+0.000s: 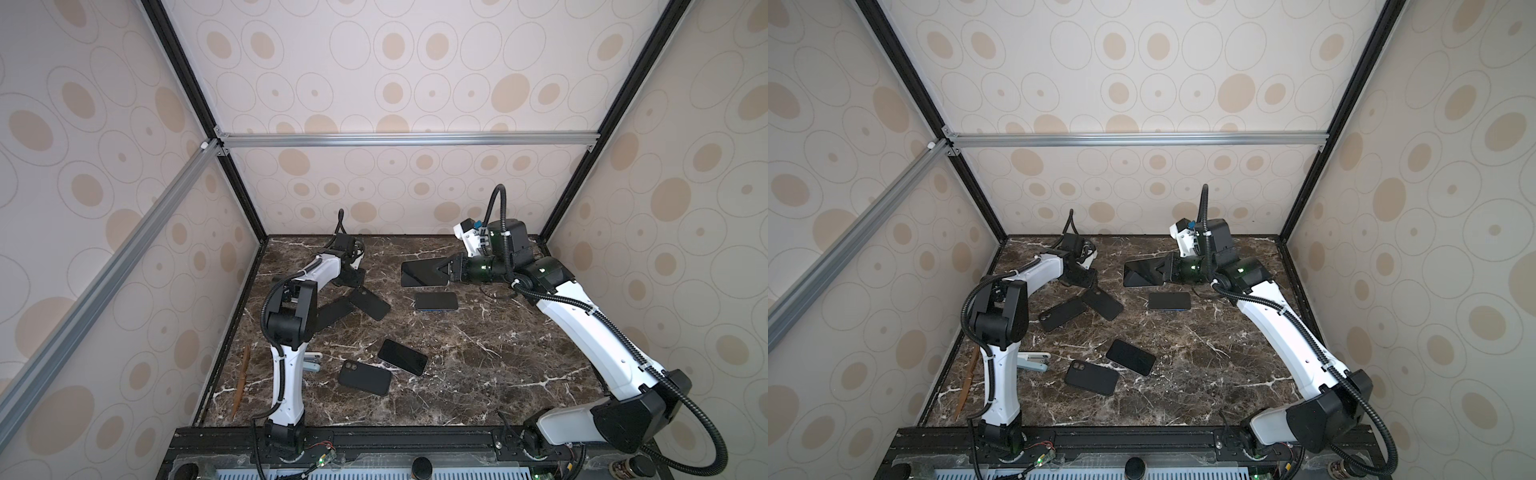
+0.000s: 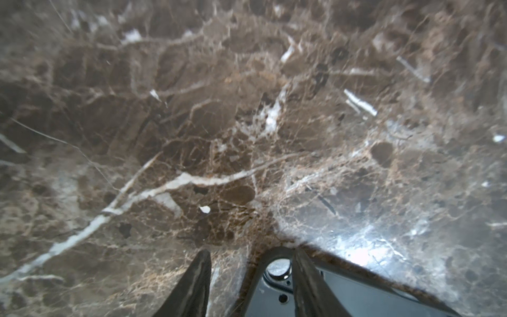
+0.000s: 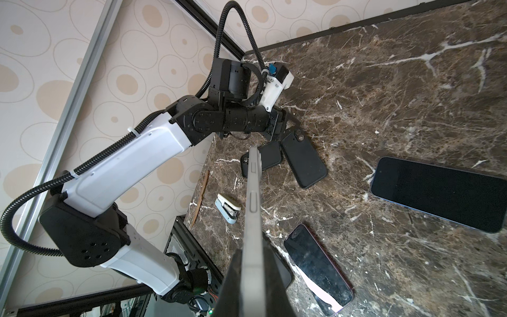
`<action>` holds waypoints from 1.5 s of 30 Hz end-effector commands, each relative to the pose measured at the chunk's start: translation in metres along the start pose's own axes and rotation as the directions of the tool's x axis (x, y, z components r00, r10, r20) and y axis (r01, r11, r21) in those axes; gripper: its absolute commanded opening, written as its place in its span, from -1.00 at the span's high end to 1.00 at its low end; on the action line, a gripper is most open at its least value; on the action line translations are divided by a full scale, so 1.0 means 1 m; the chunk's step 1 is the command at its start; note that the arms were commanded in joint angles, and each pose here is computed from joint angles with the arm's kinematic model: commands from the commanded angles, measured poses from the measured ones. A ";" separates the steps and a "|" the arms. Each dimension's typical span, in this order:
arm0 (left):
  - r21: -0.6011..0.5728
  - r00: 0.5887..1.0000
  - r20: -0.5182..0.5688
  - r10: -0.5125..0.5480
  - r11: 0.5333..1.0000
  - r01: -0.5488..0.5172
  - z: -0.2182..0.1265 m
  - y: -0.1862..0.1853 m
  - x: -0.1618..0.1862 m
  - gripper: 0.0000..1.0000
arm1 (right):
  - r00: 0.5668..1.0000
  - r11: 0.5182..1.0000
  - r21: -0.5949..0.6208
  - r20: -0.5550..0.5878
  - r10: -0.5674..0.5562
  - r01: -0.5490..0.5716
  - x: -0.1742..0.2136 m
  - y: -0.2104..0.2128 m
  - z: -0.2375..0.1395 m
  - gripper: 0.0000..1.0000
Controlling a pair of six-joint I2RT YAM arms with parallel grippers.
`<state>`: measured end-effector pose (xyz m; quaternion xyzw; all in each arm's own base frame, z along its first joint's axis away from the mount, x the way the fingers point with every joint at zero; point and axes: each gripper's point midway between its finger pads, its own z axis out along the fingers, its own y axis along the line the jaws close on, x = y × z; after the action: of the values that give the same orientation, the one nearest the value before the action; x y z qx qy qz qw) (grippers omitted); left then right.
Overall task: Put the phone into the phone case
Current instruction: 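Grasp the edge of a black phone case with the left gripper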
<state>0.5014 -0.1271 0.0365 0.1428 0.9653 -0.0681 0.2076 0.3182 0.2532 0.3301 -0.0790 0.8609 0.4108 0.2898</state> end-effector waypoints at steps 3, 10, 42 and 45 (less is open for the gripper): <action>-0.018 0.999 -0.040 0.014 1.000 -0.015 -0.006 0.002 0.015 0.12 | 0.999 0.999 -0.031 0.025 -0.024 0.025 -0.007 0.012 -0.001 1.00; -0.031 0.998 -0.057 0.007 0.999 -0.009 -0.004 0.005 0.018 0.80 | 0.999 0.999 -0.017 0.029 -0.038 0.038 -0.008 0.011 -0.004 1.00; 0.193 0.966 -0.014 -0.258 0.947 0.256 -0.038 -0.057 0.052 0.71 | 0.999 0.999 0.033 -0.047 0.026 -0.025 -0.008 -0.015 0.038 1.00; 0.235 0.969 0.014 -0.246 0.943 0.236 -0.045 -0.064 0.047 0.45 | 0.996 0.998 0.047 -0.085 0.037 -0.033 -0.004 -0.019 0.044 1.00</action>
<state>0.4218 -0.1544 0.0382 0.0301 0.9687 -0.1737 0.1750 0.3473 0.2649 0.2780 -0.0587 0.8942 0.3734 0.2398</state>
